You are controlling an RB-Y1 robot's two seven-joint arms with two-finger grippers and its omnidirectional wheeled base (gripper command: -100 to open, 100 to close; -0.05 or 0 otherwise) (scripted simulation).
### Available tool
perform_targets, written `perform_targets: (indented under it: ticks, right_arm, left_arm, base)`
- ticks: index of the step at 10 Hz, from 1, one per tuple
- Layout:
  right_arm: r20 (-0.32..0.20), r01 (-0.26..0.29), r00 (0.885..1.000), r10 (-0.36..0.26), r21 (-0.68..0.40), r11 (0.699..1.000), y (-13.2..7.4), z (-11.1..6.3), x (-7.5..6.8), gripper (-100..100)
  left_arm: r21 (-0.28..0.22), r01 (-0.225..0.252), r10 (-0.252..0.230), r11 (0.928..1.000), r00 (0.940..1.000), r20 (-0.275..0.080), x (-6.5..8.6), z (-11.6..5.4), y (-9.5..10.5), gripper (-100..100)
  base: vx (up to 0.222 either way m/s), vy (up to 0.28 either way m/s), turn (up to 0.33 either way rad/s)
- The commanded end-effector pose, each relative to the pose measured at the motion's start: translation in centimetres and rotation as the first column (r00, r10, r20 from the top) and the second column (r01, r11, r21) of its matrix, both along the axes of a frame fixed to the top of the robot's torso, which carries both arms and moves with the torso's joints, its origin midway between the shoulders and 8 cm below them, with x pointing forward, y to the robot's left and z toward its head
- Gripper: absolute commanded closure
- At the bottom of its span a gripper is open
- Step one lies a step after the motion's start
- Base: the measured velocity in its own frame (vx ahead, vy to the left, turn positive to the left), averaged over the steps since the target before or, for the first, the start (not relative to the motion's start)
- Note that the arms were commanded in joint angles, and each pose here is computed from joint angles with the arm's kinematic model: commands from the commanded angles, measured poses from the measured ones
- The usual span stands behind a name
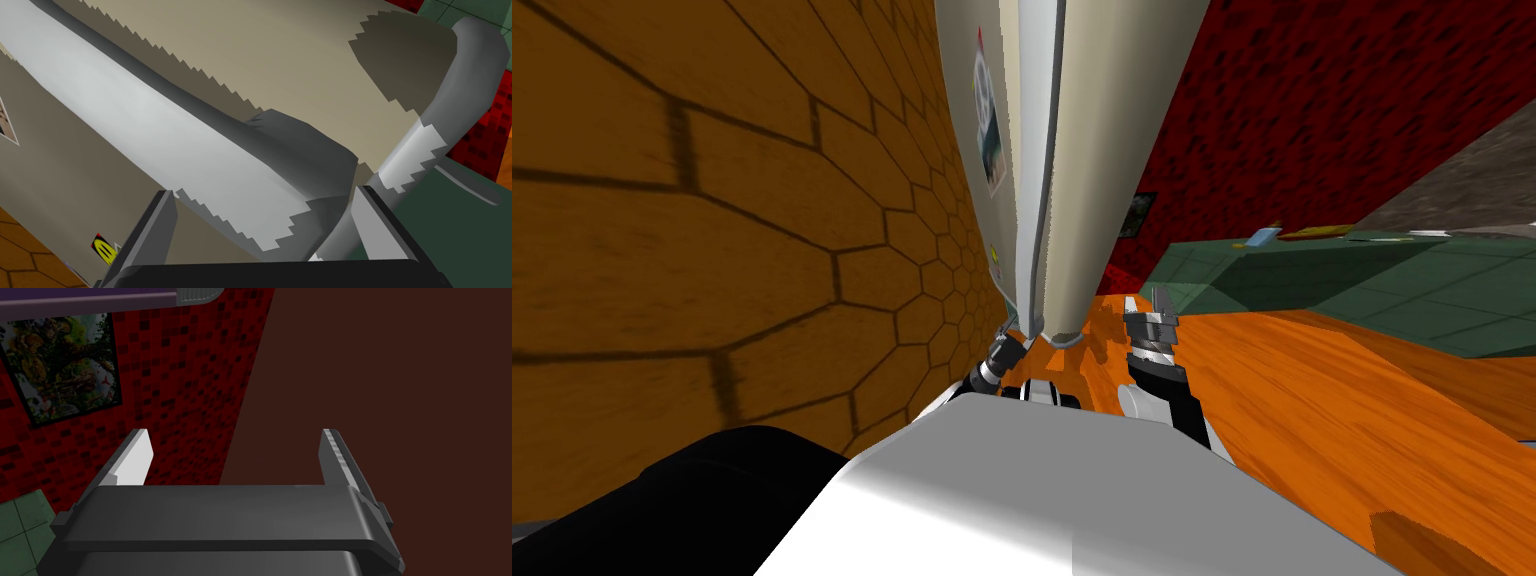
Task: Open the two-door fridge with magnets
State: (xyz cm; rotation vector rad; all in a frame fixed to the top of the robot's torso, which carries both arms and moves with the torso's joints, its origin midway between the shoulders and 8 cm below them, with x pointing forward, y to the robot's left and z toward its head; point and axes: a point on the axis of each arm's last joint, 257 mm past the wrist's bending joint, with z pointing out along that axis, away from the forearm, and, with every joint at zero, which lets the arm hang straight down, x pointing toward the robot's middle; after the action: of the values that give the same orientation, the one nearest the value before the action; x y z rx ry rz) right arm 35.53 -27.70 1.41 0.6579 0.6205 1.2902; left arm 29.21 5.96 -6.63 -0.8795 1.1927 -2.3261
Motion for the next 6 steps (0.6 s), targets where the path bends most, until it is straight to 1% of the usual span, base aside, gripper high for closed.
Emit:
perform_targets:
  ticks: [1,6]
  right_arm:
    - [0.0,0.0,1.0,0.0,0.0,1.0,0.0,0.0,0.0,0]
    - [0.0,0.0,1.0,0.0,0.0,1.0,0.0,0.0,0.0,0]
  left_arm:
    - [0.002,-0.001,0.001,1.0,1.0,-0.004,0.02,-0.2,0.02,0]
    - [0.007,-0.004,0.004,1.0,0.9999,-0.013,0.15,-0.59,0.11,0]
  base:
    - [0.005,0.001,0.003]
    - [0.0,0.0,0.0]
